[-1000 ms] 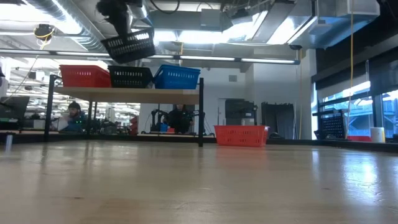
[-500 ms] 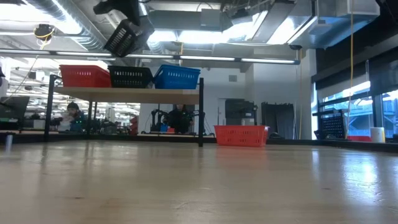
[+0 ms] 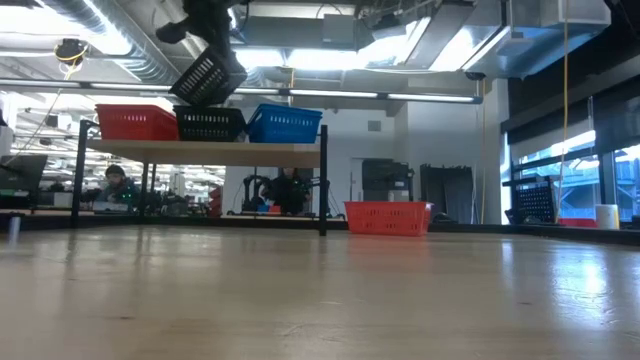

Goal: Stack baskets on shelf by color
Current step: Stack the black bin on the stacked black bins on the shelf

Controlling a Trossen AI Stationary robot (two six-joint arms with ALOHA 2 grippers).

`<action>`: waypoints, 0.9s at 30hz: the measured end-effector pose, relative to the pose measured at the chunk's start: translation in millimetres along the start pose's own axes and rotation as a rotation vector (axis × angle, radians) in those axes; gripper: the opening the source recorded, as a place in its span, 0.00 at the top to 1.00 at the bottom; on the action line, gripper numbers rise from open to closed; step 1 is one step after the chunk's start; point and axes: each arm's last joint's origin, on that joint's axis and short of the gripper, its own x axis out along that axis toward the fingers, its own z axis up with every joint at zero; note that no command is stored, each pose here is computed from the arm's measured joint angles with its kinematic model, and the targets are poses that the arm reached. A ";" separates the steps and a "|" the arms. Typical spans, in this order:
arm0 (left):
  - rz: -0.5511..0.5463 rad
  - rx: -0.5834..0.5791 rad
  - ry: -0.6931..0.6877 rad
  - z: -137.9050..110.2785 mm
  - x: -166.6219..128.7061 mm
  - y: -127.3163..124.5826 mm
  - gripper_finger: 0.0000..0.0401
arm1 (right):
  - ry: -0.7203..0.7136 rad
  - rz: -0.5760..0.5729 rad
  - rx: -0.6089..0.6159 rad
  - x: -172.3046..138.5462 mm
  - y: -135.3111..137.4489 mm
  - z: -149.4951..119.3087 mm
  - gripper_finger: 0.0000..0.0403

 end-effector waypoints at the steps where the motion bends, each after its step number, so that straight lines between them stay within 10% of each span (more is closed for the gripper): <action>1: 0.002 0.001 0.006 0.0 1.6 -0.3 1.00 | -0.003 0.007 0.000 0.0 0.2 0.1 0.70; 27: 0.126 0.010 0.083 -4.4 16.9 4.2 0.99 | -0.004 0.011 -0.004 0.0 0.3 0.1 0.70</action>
